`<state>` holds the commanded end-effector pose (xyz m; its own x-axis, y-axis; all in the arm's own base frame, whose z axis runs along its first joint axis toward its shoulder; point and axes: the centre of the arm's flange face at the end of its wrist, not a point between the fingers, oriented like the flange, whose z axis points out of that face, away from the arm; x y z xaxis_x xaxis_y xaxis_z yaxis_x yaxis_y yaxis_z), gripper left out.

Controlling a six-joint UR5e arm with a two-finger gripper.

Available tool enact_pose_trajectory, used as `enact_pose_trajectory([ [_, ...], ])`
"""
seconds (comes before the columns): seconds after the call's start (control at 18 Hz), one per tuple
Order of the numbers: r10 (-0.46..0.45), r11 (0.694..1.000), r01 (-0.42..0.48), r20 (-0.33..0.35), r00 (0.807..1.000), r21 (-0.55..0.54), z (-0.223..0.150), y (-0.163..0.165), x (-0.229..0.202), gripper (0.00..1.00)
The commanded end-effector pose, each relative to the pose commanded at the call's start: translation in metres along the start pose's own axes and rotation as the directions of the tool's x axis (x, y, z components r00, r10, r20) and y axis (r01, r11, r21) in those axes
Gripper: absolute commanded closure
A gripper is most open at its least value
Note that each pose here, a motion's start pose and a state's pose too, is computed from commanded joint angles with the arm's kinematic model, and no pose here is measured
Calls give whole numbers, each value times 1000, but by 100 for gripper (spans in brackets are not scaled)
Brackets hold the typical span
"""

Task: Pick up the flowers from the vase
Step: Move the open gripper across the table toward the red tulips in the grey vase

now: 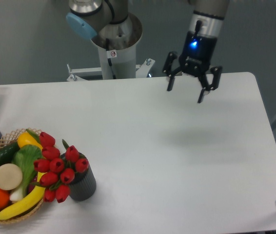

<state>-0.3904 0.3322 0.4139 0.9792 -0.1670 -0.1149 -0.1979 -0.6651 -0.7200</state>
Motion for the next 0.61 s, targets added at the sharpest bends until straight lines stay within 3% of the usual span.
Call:
enact_pose_trajectory([
  [0.33, 27, 991, -13, -103, 994, 131, 38, -20, 18, 0],
  [0.61, 105, 977, -77, -135, 985, 197, 76, -35, 27, 0],
])
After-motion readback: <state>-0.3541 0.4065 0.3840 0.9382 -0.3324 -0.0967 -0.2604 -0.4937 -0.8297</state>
